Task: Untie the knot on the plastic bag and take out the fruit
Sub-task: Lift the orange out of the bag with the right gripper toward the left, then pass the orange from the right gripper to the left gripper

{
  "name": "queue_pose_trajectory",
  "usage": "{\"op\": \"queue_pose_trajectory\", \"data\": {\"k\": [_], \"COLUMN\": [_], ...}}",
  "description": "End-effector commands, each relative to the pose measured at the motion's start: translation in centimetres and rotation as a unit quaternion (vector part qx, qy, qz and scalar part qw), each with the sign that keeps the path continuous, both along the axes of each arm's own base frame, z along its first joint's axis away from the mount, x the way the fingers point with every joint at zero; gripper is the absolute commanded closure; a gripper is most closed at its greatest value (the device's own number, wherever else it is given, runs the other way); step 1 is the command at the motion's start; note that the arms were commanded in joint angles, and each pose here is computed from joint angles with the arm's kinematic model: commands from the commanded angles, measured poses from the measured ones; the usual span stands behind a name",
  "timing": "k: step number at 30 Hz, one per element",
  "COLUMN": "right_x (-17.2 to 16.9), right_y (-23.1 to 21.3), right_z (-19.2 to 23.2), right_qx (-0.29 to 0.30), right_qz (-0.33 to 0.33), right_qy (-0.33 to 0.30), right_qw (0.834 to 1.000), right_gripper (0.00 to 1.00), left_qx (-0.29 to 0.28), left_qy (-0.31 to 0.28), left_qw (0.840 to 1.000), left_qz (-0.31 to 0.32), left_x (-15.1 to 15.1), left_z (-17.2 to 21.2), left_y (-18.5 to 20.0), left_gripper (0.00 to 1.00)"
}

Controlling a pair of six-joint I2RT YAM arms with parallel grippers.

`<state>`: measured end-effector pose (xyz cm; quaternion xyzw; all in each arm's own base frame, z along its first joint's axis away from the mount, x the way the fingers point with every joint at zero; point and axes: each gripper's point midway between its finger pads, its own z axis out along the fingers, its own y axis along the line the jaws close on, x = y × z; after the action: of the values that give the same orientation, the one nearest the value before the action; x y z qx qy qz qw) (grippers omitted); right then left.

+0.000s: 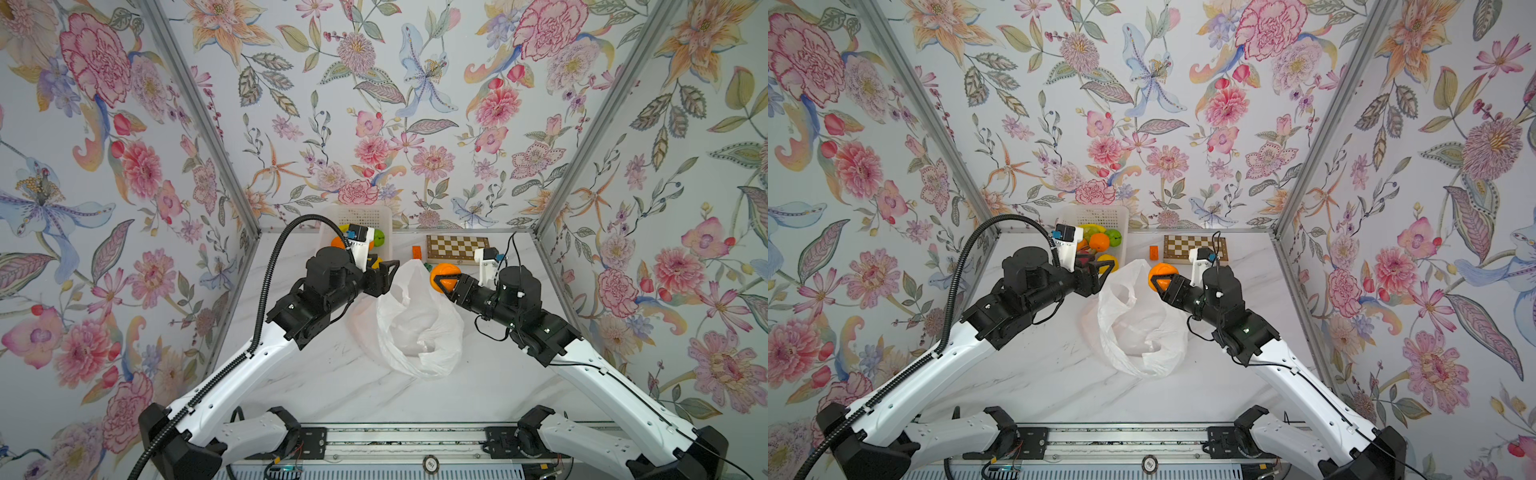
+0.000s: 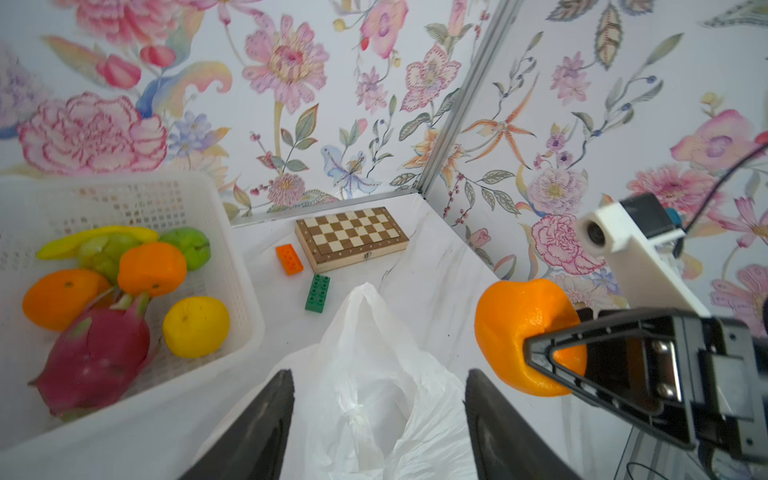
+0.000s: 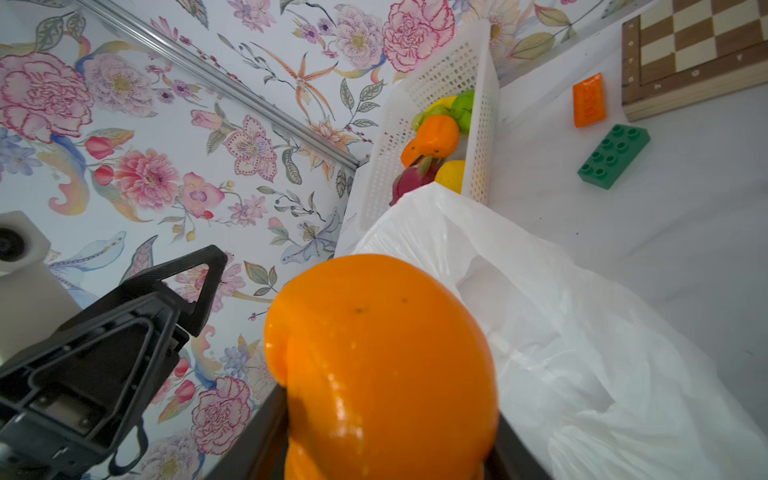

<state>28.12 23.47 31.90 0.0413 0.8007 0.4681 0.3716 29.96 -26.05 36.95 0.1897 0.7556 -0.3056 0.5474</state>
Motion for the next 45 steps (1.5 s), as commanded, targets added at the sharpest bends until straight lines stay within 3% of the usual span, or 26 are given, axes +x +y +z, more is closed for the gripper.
{"op": "queue_pose_trajectory", "data": {"k": [1,7,11,20,29,38,40,45], "right_x": [-2.2,-3.3,-3.5,-4.8,-5.8,-6.0,-5.9,-5.0], "right_y": [2.0,4.3,5.1,6.9,8.3,8.8,8.8,8.1], "right_z": [1.0,3.8,4.9,6.1,5.9,4.8,5.1,6.1], "right_qx": [0.01,0.039,0.055,0.076,0.1,0.105,0.106,0.114], "right_qz": [0.097,0.173,0.195,0.236,0.261,0.263,0.261,0.238], "right_qy": [0.033,0.072,0.086,0.103,0.117,0.137,0.134,0.123], "right_qw": [0.995,0.981,0.975,0.963,0.953,0.949,0.95,0.957], "right_gripper": [0.65,0.63,0.63,0.62,0.61,0.61,0.57,0.34], "left_qx": [0.036,0.07,0.068,0.081,0.09,0.096,0.099,0.1], "left_qy": [-0.077,-0.13,-0.153,-0.176,-0.19,-0.177,-0.173,-0.184], "left_qw": [0.994,0.978,0.973,0.965,0.956,0.96,0.962,0.966], "left_qz": [-0.062,-0.144,-0.161,-0.179,-0.203,-0.195,-0.186,-0.15], "left_x": [-1.5,-3.9,-4.5,-4.9,-5.6,-5.1,-4.8,-3.8], "left_z": [1.8,2.1,2.6,2.6,2.1,1.0,0.9,1.8], "left_y": [-1.3,-3.4,-4.0,-4.8,-5.7,-5.8,-5.7,-5.1], "left_gripper": [0.27,0.14,0.07,0.03,0.13,0.38,0.41,0.47]}}
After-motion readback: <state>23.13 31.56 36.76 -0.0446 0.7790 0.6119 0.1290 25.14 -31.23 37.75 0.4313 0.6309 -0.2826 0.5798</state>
